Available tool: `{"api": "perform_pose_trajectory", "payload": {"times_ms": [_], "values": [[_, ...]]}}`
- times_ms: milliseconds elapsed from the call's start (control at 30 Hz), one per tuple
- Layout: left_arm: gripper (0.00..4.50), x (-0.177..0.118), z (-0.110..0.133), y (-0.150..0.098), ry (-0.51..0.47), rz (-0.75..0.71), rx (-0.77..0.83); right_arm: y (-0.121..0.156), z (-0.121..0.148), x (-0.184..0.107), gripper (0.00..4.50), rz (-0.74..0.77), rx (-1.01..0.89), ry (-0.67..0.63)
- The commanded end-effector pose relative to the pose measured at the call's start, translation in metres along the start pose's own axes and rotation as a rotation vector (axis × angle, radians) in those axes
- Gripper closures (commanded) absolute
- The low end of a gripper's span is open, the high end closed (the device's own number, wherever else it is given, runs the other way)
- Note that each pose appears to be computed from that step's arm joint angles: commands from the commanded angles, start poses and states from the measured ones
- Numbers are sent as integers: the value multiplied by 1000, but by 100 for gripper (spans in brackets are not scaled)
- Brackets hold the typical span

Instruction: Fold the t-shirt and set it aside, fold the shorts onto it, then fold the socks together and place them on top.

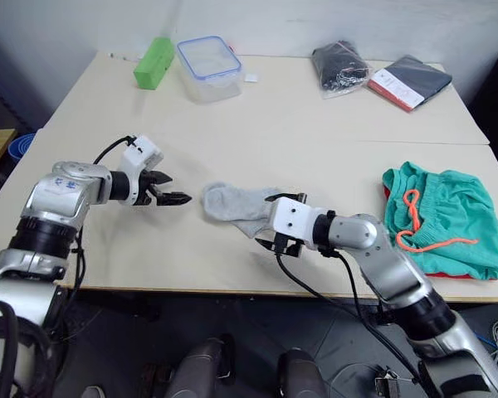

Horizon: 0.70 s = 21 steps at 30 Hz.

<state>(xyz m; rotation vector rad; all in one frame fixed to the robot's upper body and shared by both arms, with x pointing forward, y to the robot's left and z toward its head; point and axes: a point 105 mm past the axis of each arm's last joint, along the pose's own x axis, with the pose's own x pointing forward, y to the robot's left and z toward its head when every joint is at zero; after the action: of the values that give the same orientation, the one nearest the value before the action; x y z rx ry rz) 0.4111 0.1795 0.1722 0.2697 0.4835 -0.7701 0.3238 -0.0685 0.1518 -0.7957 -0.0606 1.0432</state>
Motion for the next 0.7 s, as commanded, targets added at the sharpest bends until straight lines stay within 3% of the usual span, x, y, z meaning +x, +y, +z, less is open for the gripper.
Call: {"api": "perform_pose_trajectory", "payload": {"times_ms": [33,267,300,367,700], "values": [[4,9,16,-3,-37,-41,17,-7,1,7,0,-31,-26,-9],[4,30,17,-10,-13,-86,37,-13,-10,15,0,-58,-18,25],[1,32,16,-9,-6,-79,38,-13,-11,16,18,-59,-14,28],[42,35,15,-8,-3,-75,31,-12,-13,19,60,-56,-13,33],[357,36,1,-20,49,-162,-13,-10,-22,16,422,-16,-84,55]]}}
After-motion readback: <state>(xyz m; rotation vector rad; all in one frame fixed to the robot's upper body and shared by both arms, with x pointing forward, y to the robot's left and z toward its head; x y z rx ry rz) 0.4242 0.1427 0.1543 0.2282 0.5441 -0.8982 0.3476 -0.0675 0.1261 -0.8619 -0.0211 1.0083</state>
